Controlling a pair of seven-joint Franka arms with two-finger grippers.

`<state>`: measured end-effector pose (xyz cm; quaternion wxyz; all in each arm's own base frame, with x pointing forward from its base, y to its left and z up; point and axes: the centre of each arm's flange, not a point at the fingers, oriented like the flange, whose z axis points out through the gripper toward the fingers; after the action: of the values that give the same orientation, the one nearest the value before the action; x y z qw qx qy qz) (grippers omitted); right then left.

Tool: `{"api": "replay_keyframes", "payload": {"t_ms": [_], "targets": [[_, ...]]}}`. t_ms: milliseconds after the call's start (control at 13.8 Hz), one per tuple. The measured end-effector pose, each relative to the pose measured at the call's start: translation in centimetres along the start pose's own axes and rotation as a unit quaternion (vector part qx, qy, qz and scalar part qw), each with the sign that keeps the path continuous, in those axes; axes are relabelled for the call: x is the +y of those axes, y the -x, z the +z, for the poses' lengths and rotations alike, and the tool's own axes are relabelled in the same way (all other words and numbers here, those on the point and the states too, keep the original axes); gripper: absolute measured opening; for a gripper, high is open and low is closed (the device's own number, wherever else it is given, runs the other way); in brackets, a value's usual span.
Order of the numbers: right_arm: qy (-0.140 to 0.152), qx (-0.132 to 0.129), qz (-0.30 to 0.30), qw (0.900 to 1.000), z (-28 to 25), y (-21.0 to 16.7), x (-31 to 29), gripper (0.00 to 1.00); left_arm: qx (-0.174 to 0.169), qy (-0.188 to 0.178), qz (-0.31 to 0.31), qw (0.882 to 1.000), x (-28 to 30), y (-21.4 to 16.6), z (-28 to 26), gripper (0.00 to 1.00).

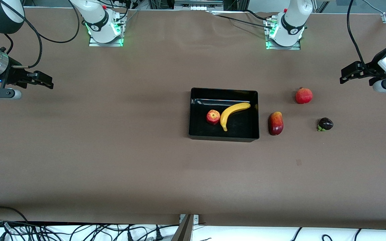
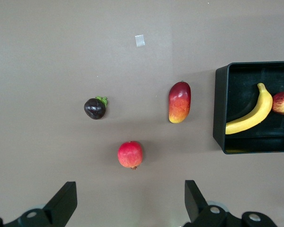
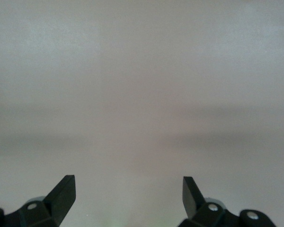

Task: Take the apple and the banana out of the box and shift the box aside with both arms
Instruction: 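Move the left gripper over the red apple in the black box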

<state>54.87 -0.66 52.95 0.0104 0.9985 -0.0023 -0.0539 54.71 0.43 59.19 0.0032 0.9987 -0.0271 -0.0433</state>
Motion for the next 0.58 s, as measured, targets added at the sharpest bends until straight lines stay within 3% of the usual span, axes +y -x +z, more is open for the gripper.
{"api": "replay_keyframes", "payload": {"t_ms": [578], "targets": [[0.000, 0.000, 0.000, 1.000, 0.0, 0.0, 0.0, 1.00, 0.010, -0.010, 0.008, 1.000, -0.1, 0.0, -1.3, 1.00]]}}
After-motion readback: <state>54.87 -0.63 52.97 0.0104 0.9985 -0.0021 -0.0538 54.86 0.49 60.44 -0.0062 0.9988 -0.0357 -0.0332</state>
